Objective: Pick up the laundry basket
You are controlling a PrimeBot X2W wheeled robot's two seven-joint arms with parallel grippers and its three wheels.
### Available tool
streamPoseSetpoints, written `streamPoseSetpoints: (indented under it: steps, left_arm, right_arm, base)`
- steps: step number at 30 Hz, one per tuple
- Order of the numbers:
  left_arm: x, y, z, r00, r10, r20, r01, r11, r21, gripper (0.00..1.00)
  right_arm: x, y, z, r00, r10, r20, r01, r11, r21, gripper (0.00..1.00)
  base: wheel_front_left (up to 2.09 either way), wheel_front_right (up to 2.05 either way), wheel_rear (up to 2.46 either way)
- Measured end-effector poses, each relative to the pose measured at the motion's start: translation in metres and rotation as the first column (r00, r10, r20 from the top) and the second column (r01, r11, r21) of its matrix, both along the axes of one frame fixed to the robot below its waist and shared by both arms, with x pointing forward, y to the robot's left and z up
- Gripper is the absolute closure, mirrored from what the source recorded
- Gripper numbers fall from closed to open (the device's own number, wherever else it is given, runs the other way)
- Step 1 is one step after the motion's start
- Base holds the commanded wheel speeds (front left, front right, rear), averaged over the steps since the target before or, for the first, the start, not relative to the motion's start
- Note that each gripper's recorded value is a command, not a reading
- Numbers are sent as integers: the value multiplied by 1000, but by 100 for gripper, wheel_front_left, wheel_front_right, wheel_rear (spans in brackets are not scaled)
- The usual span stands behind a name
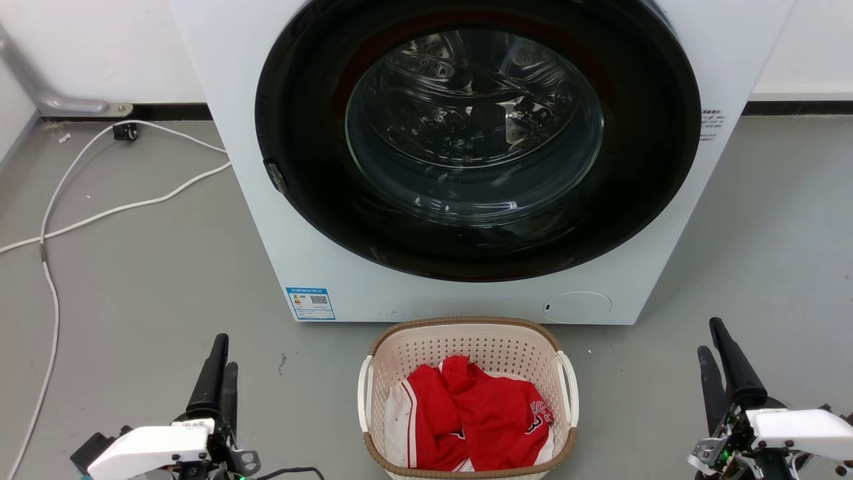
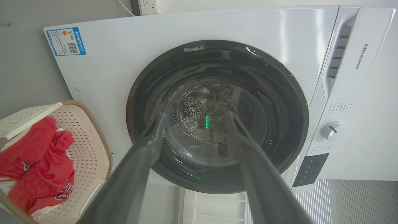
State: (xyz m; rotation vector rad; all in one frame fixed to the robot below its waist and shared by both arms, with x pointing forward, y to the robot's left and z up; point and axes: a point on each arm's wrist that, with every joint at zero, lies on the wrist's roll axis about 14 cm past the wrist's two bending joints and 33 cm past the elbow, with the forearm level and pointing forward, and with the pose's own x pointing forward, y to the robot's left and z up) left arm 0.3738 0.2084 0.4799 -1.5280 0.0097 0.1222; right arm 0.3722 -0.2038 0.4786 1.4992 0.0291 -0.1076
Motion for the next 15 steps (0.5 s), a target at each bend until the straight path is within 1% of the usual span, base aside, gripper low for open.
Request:
streamPoseSetpoints:
  steps: [3, 8, 12, 15]
  left_arm:
    - [-1, 7, -1, 1000, 21, -7, -20, 999, 44, 0]
    - [-3, 20, -1, 998, 62, -11, -60, 993, 106, 0]
    - [-4, 29, 2, 996, 89, -7, -87, 982, 168, 0]
    - [-4, 33, 5, 995, 101, -3, -98, 970, 223, 0]
  right_arm:
    - [0, -1, 1, 1000, -6, 2, 6, 999, -33, 0]
    - [-2, -13, 0, 999, -37, -7, 36, 989, -141, 0]
    - [-1, -18, 5, 999, -47, 3, 46, 970, -238, 0]
    - [0, -20, 13, 999, -47, 21, 51, 949, -312, 0]
  base:
    - [0, 0, 0]
    - [0, 0, 0]
    - [0, 0, 0]
    - [0, 0, 0]
